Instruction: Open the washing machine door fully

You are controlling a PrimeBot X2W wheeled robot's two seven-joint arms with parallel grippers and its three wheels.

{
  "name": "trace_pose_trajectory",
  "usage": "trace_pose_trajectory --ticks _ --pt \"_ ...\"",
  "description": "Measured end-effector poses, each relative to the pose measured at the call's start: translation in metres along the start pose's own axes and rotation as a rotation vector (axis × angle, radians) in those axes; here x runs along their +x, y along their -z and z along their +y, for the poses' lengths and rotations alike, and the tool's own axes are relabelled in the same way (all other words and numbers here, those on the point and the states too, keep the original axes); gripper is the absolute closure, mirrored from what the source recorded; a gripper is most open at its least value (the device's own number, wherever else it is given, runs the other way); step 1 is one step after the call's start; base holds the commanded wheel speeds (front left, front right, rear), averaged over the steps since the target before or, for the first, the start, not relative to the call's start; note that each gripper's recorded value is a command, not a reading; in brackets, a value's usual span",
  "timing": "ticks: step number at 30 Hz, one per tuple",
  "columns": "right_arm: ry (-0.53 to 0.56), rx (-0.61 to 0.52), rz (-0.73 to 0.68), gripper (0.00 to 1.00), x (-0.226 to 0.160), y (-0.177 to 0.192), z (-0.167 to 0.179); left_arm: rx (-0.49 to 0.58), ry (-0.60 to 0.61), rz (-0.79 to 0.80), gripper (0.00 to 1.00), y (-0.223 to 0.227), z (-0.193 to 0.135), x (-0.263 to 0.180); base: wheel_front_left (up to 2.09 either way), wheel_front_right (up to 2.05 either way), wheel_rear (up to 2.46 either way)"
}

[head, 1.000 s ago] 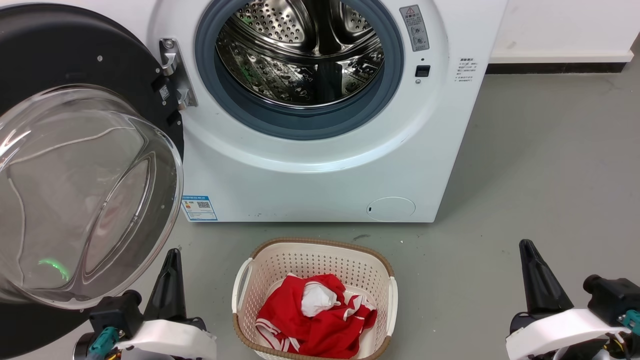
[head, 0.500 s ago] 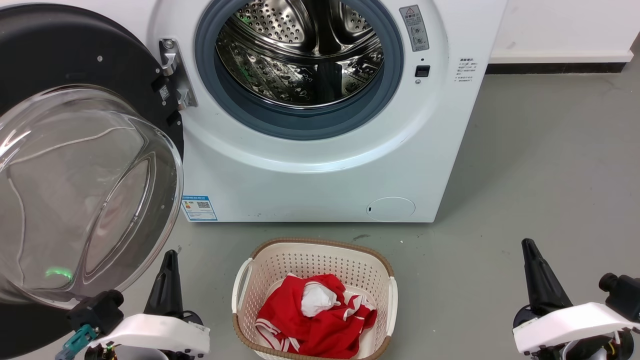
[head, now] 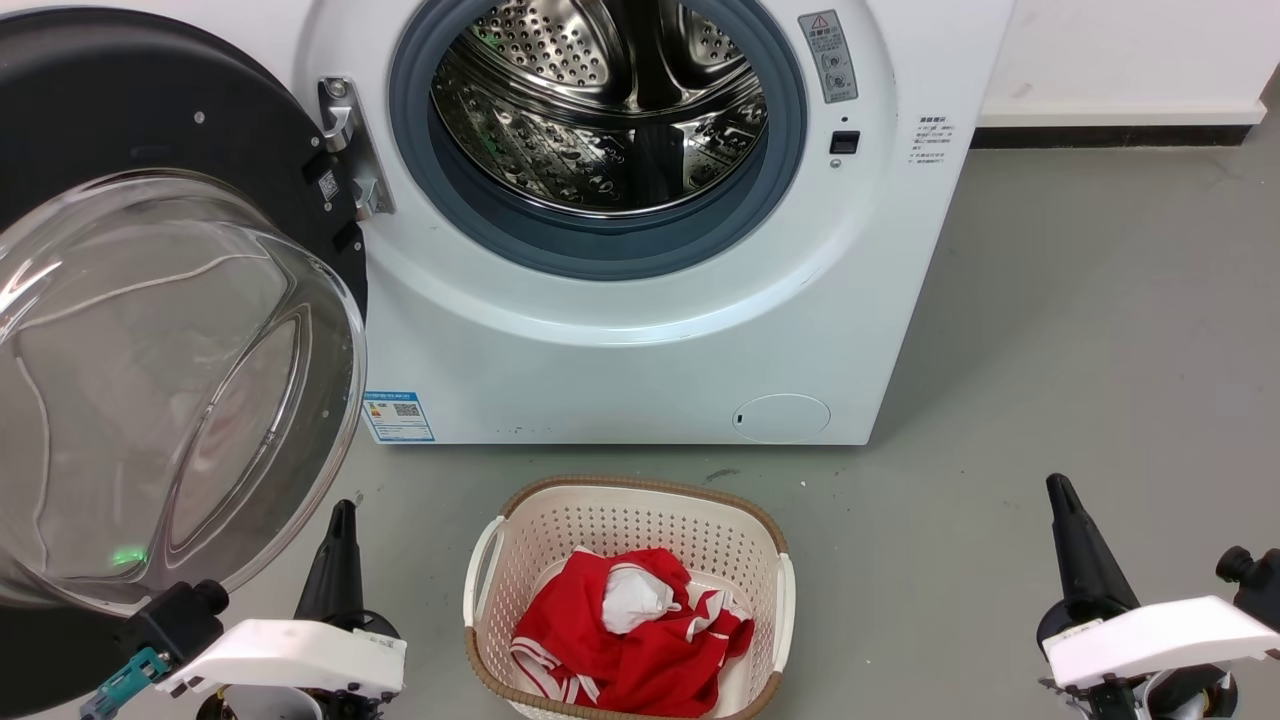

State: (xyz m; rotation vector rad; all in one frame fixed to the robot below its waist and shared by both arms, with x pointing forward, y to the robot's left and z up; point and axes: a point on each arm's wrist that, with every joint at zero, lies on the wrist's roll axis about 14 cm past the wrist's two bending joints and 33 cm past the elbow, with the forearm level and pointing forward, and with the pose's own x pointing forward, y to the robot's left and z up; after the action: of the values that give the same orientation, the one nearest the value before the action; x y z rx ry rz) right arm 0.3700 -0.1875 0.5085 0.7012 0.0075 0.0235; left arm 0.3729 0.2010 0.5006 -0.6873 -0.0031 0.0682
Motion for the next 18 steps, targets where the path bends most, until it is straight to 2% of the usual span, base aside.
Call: trace_pose_trajectory --ticks 18 --pt "0.016 0.236 0.003 1.00 0.0046 0.0002 -0.0045 -0.241 -0.015 0.027 1.00 0.0023 0.0033 0.0037 0.00 0.00 0.00"
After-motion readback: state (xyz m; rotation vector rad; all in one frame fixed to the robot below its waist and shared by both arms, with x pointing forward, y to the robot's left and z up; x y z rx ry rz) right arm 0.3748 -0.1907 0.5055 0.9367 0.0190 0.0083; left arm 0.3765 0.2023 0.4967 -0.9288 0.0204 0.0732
